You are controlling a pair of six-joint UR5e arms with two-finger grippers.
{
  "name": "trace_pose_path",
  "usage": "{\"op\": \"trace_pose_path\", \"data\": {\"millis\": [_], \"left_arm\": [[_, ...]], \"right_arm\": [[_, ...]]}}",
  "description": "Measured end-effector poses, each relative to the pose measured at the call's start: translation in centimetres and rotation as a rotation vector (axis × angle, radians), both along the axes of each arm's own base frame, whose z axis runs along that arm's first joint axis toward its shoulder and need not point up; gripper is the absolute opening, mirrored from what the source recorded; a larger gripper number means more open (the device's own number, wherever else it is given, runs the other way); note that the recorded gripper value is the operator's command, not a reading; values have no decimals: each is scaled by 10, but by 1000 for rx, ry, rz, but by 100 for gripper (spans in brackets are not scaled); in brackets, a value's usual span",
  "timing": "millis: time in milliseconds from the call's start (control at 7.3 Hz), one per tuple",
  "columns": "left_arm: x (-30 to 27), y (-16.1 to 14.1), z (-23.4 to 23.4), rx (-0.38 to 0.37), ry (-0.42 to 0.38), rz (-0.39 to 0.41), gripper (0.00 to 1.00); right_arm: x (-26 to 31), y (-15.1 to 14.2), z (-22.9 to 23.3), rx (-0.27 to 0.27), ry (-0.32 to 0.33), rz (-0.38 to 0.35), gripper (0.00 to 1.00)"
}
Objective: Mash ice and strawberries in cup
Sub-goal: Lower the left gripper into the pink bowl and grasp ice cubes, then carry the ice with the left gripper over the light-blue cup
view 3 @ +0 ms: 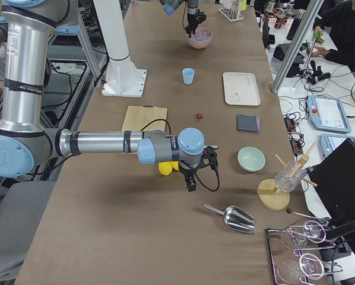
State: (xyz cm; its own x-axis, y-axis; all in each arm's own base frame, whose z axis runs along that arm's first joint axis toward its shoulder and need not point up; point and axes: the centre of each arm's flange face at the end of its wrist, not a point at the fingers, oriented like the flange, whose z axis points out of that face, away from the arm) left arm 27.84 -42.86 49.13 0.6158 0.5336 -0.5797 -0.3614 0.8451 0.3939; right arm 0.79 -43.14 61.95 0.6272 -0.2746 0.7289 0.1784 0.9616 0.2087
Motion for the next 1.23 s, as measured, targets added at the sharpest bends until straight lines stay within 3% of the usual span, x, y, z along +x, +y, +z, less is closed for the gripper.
{"op": "trace_pose_path", "data": {"millis": [137, 411, 1232], "left_arm": [[1, 0, 2, -3, -3, 1, 50], [2, -1, 4, -5, -5, 2, 0], [-24, -9, -23, 12, 33, -46, 0]], "right_arm": [[0, 2, 1, -3, -2, -1, 100], [0, 6, 4, -9, -9, -3, 100], [1, 14, 7, -14, -13, -8, 100]]}}
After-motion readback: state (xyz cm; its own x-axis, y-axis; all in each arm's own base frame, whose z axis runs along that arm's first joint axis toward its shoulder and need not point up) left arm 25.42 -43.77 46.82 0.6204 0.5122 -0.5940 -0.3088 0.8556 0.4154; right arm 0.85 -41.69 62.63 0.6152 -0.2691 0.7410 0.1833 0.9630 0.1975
